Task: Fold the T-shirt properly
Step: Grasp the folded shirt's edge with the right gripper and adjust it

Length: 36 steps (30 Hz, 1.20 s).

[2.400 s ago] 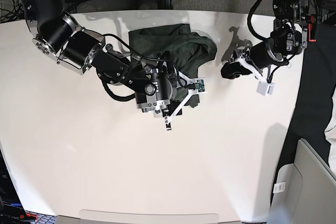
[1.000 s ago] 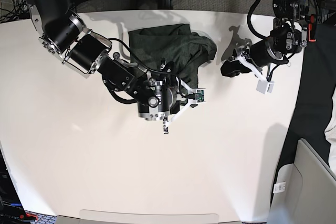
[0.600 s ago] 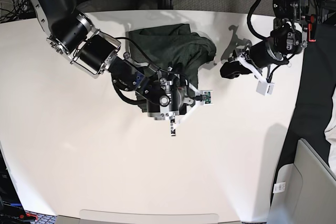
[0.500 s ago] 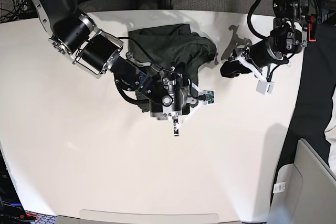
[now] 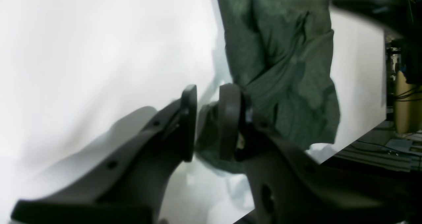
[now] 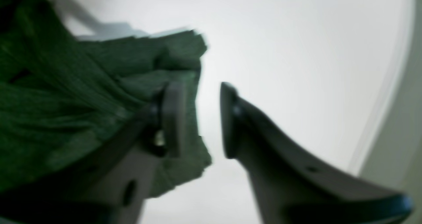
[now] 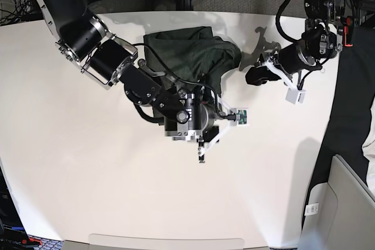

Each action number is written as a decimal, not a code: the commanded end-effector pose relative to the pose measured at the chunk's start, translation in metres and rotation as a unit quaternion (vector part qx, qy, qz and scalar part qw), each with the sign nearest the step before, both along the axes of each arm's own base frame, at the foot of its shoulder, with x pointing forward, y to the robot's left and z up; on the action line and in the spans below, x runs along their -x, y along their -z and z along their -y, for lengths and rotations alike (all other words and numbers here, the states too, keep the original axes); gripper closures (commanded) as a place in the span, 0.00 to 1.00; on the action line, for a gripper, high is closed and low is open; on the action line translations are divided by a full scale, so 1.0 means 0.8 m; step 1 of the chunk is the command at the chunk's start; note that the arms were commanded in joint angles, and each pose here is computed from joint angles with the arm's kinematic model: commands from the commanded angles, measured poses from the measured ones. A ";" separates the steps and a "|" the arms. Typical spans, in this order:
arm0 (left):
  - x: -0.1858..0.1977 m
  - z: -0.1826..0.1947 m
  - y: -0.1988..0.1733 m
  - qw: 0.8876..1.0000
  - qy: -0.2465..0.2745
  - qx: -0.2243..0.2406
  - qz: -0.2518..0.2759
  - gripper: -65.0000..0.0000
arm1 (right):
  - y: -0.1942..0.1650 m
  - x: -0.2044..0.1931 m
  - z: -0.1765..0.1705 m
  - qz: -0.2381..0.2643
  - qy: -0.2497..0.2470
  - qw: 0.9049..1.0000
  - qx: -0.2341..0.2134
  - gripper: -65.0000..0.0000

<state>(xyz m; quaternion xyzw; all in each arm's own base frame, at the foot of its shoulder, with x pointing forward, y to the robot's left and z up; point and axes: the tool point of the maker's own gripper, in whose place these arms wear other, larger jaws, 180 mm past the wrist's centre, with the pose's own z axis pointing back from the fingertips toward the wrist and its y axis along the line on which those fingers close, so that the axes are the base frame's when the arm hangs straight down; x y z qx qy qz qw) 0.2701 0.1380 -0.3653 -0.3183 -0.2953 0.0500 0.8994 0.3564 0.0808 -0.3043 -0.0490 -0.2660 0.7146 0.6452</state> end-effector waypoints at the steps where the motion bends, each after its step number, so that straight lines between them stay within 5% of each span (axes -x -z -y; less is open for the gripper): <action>1: -0.010 -0.001 -0.016 1.000 0.001 0.003 0.023 0.81 | -0.024 -0.015 0.002 0.026 0.004 1.000 -0.007 0.57; 4: -0.010 -0.001 -0.016 1.000 0.001 0.003 0.024 0.81 | -0.026 -0.019 0.011 0.032 0.010 0.999 -0.005 0.51; 17: -0.013 -0.001 -0.017 1.000 0.001 0.002 0.026 0.81 | 0.006 -0.004 0.016 0.061 -0.028 0.995 0.070 0.59; 36: -0.013 -0.004 -0.016 1.000 -0.002 0.000 0.025 0.81 | 0.001 -0.005 0.042 0.076 -0.033 0.994 0.072 0.59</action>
